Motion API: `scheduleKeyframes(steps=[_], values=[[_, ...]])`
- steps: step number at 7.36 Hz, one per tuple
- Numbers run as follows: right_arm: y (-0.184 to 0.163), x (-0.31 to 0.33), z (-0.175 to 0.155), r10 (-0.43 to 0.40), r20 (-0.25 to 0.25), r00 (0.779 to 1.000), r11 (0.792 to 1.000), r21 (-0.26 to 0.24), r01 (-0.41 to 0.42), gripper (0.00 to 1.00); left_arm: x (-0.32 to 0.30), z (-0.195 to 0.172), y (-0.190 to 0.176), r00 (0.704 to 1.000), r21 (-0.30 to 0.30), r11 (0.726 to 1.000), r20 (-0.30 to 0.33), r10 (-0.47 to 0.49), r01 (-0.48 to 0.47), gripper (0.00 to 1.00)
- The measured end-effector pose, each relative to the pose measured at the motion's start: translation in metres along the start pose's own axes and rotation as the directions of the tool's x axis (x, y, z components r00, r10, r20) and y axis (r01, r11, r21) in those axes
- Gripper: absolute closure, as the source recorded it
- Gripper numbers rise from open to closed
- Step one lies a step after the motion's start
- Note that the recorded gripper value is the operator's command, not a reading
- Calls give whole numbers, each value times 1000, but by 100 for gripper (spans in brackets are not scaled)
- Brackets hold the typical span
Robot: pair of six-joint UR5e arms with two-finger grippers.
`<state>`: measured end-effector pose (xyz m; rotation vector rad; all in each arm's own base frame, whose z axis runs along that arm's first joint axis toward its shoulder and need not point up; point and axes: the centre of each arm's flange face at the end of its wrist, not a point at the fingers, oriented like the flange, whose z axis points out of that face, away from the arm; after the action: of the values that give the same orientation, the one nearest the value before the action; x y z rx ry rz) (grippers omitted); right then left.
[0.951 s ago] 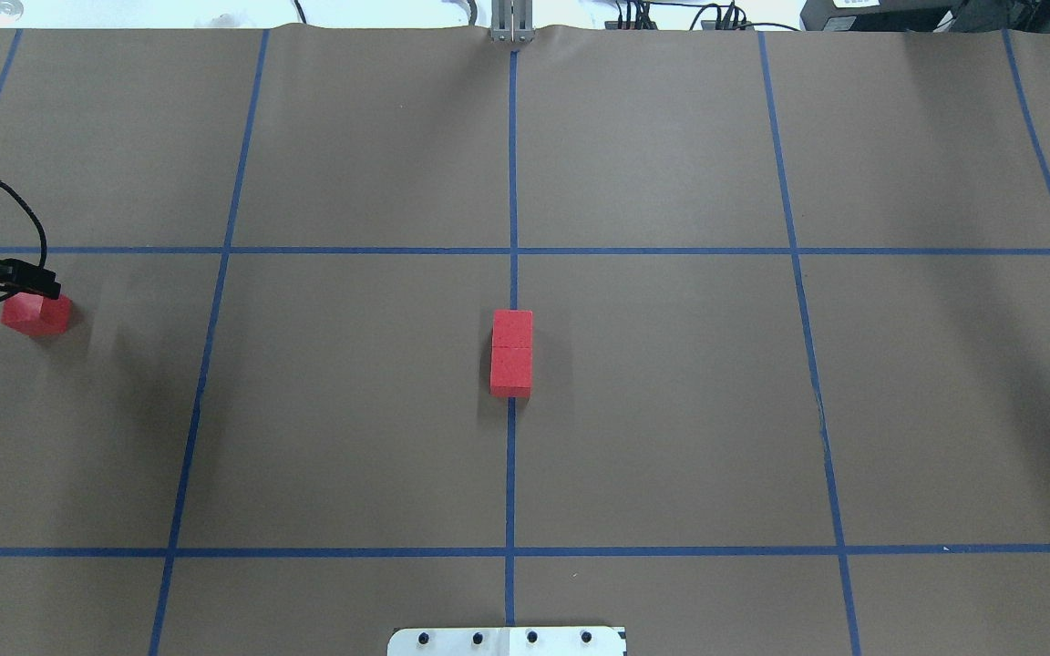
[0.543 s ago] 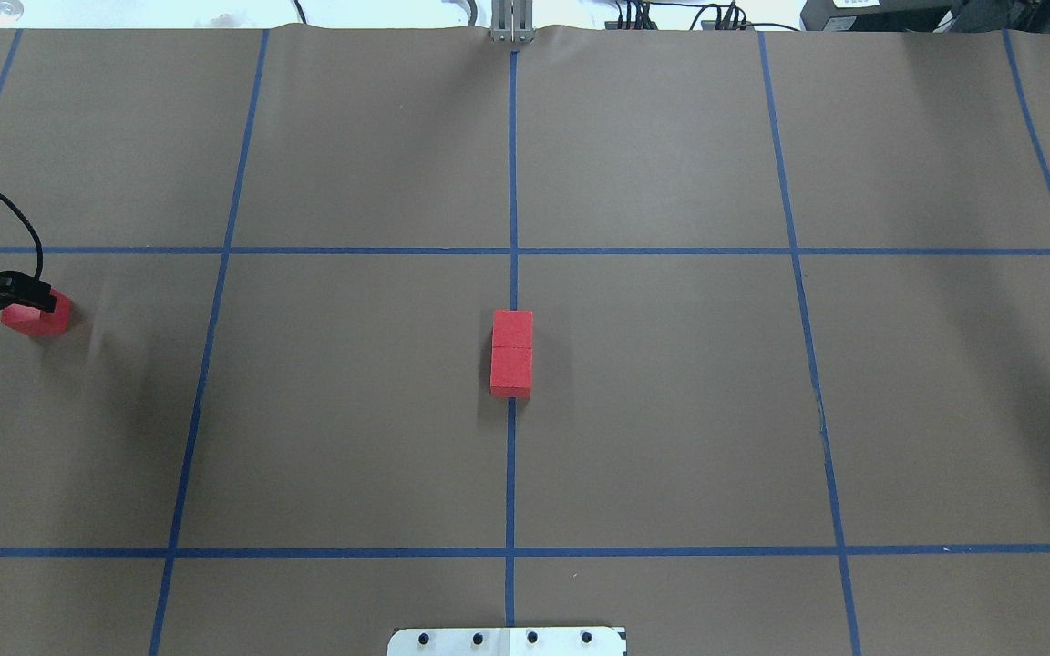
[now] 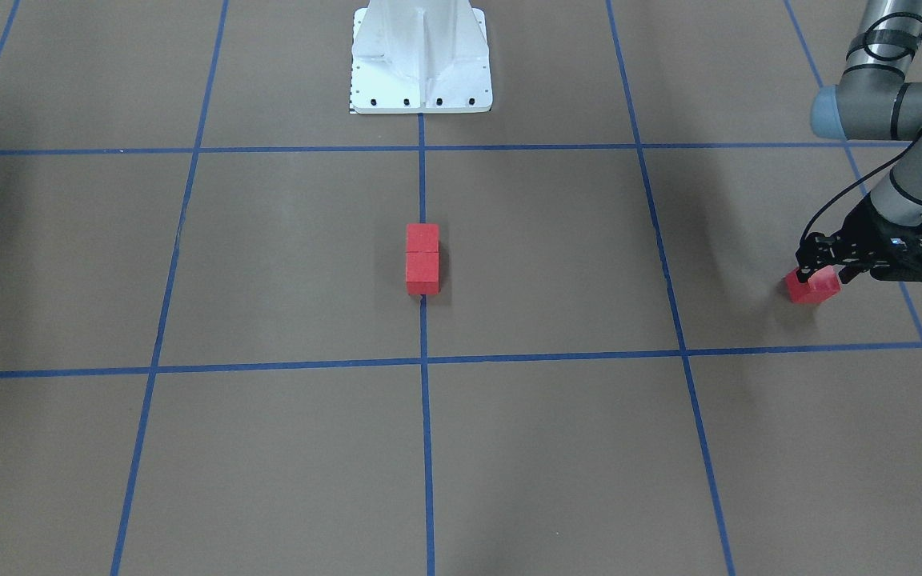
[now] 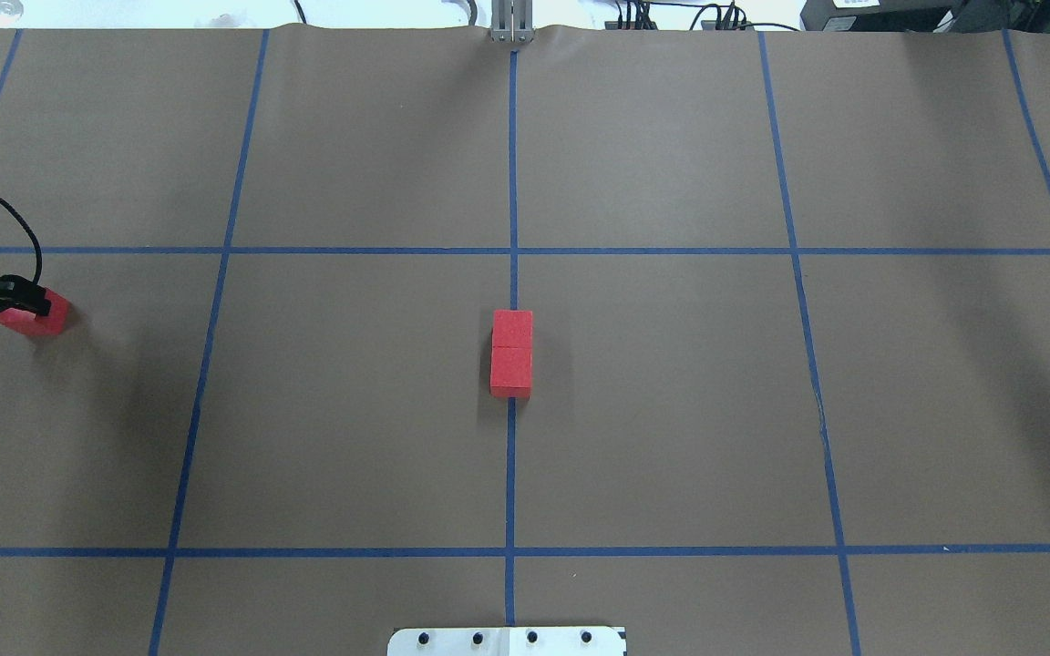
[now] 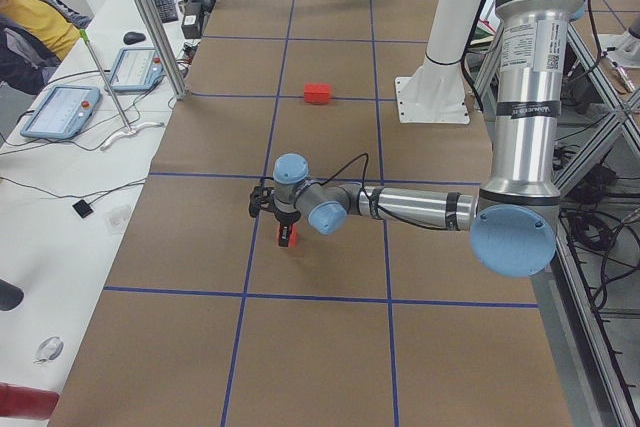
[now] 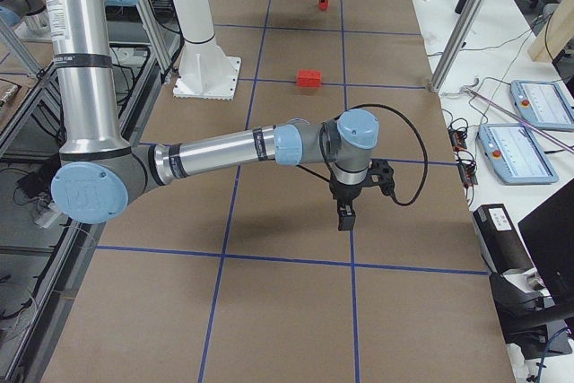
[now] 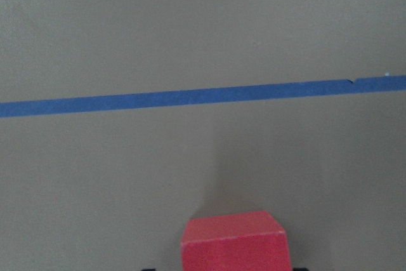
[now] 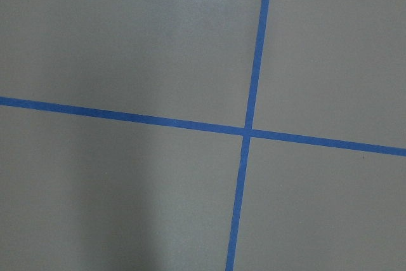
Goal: Form red blocks into L shape at center
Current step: 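Carry the red cube with the left gripper toward the two-cube row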
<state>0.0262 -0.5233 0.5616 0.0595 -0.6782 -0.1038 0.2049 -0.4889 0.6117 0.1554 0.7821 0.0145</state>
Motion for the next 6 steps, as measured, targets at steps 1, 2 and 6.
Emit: scheduleKeyframes(steps=[1, 2, 6], values=[[1, 1, 1, 1, 0, 1000, 1000, -2, -1, 0, 1, 0, -1, 1000, 2, 1000, 0, 6, -6, 100], [2, 1, 2, 3, 0, 1000, 1000, -4, -3, 0, 4, -2, -2, 1000, 7, 1000, -3, 13, -13, 100], [4, 3, 4, 7, 0, 1000, 1000, -9, -7, 0, 83, -58, -43, 988, 122, 985, -78, 130, -120, 100]])
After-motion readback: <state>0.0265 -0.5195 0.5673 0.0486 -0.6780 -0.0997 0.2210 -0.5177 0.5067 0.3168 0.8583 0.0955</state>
